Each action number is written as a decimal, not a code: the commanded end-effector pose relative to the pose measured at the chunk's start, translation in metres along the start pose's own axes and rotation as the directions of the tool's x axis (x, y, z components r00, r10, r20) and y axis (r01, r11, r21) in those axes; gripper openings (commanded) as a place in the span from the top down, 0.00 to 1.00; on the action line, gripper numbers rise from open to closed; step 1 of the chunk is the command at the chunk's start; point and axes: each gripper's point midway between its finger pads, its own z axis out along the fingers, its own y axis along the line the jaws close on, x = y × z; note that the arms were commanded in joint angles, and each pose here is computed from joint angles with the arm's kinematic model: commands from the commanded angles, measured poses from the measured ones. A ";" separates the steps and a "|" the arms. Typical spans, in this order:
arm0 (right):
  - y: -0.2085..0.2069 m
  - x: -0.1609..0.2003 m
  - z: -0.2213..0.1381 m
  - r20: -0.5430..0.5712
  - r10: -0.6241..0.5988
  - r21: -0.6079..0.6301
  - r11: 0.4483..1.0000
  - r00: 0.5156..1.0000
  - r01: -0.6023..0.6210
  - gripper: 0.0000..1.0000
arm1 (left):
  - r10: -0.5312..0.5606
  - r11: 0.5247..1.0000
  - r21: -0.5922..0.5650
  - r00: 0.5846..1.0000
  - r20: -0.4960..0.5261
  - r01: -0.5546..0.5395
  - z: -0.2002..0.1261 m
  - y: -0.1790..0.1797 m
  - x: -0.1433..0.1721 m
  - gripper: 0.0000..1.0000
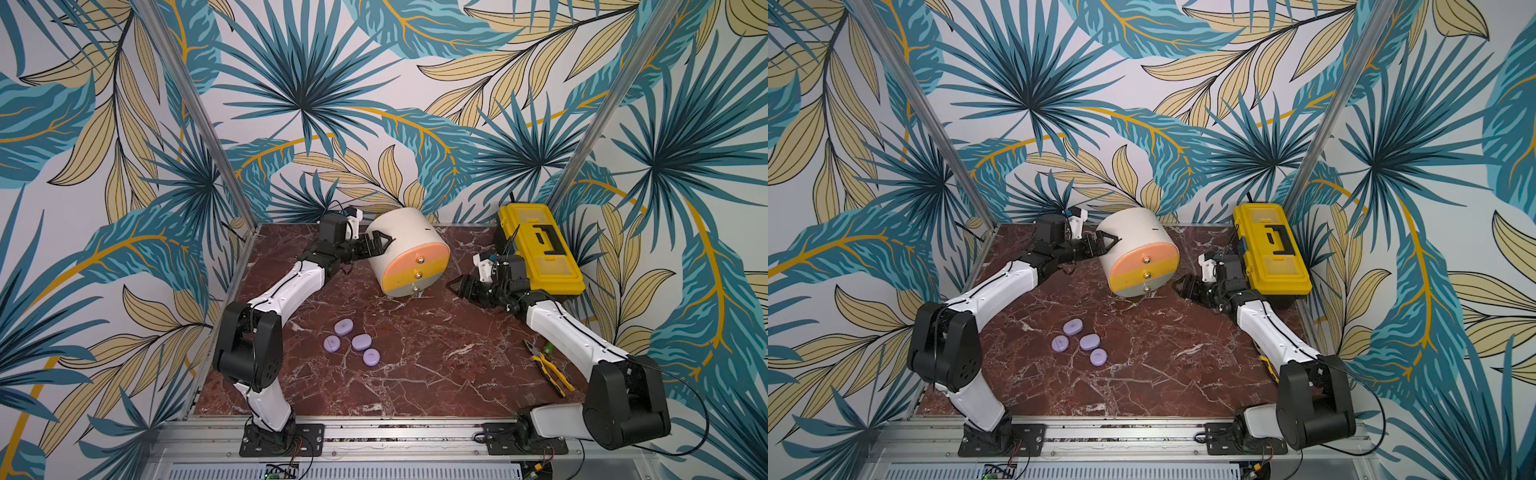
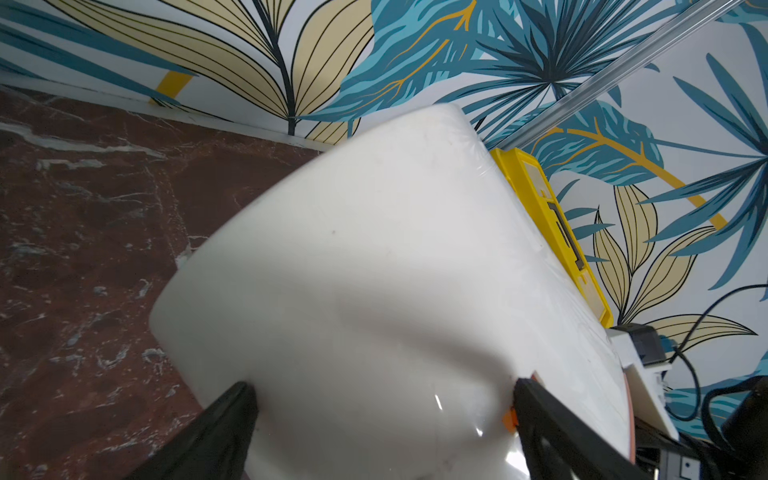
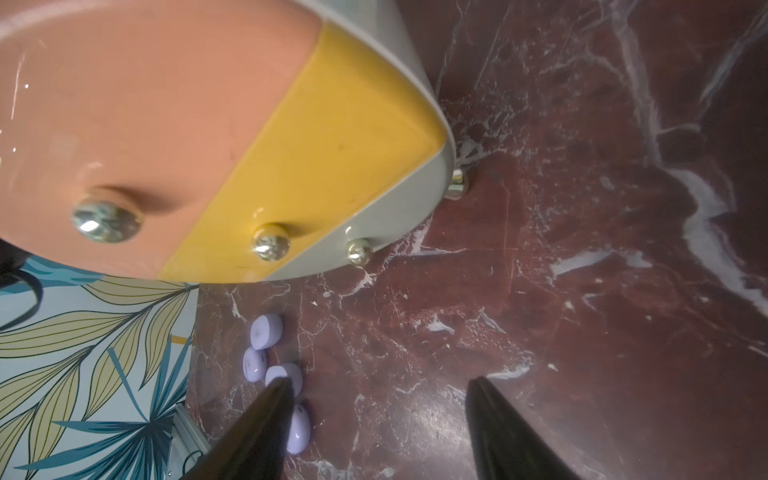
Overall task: Put the bluetooth earphones in the drawer according to color
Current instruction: Move the storage box to the center of the board, then open the drawer in the storage box.
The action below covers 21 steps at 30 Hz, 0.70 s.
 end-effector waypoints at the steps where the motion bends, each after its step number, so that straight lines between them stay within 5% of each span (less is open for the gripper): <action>1: 0.014 -0.006 0.016 0.058 -0.014 -0.094 0.995 0.998 0.020 0.31 | -0.020 0.999 -0.033 0.998 -0.066 0.018 0.012 0.010 0.016 0.00; 21: 0.004 0.000 0.109 0.160 -0.019 -0.130 0.991 0.987 0.040 0.44 | 0.021 0.998 -0.062 0.997 -0.081 -0.026 -0.007 0.007 0.016 0.00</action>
